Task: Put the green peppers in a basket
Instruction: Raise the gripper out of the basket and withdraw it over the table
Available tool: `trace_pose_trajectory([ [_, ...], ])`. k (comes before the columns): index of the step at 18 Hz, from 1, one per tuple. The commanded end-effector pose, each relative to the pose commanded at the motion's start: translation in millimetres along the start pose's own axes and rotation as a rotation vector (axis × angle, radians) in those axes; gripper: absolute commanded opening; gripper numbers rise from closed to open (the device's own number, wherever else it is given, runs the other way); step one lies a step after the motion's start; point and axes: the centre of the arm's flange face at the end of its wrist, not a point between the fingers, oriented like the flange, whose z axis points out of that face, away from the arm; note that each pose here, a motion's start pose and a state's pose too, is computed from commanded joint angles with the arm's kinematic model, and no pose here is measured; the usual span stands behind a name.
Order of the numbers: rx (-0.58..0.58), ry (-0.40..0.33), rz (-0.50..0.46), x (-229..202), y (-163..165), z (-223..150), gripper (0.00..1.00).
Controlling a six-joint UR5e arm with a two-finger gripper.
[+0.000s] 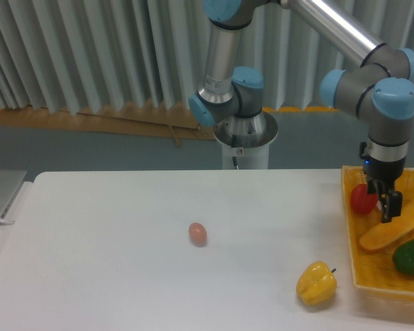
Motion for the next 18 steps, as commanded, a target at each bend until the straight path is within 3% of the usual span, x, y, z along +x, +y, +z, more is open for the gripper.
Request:
trace_pose_trajectory([
  [9,0.033,0.046,-0.088,8.4,-102.8,-41.4,1.0],
  [18,0.056,0.106,-0.088,33.1,-144.6,-68.6,1.0],
])
